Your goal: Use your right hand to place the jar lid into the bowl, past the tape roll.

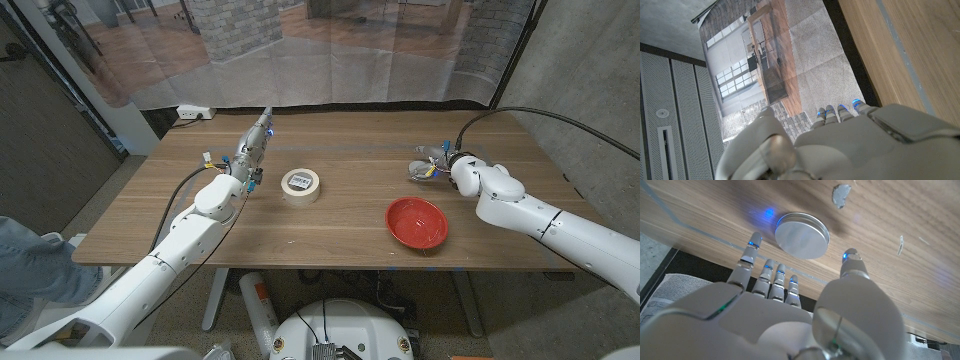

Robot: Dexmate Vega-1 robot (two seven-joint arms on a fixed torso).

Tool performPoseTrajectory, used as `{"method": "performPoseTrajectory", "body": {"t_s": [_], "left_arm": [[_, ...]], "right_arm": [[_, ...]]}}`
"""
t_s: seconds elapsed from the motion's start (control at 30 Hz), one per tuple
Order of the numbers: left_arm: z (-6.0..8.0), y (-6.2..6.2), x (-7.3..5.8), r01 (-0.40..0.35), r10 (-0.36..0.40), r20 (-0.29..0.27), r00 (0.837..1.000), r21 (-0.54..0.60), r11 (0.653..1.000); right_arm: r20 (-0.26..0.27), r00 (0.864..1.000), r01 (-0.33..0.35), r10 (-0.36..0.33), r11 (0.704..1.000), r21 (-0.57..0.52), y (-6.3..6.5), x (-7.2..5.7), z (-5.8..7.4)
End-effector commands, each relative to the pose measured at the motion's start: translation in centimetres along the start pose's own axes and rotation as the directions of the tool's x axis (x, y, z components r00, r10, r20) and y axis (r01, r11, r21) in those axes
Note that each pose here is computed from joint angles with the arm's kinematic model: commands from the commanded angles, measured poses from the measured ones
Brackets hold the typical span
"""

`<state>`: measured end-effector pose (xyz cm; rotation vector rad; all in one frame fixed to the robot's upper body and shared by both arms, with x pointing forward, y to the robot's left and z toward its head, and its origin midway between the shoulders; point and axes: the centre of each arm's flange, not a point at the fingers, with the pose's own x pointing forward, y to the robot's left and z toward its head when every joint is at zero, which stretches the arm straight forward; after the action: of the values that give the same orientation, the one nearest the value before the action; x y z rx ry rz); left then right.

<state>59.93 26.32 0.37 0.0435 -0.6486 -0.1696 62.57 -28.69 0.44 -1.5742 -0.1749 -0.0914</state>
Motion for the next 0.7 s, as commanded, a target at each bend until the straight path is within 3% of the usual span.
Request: {"method": "performPoseTrajectory", "body": {"t_s": [0.03, 0.7], "left_arm": [[-0.1, -0.15, -0.04, -0.001, 0.001, -0.003, 1.0, 0.0, 1.0], [-0.22, -0.36, -0.02, 0.001, -0.001, -0.008, 1.0, 0.0, 1.0]], "right_arm": [[-0.017, 1.0, -0.025, 0.025, 1.0, -0.018, -0.09, 0.65, -0.16], [-0.042, 0.998, -0.057, 0.056, 0.998, -0.023, 0.38, 1.16, -0.73]]}}
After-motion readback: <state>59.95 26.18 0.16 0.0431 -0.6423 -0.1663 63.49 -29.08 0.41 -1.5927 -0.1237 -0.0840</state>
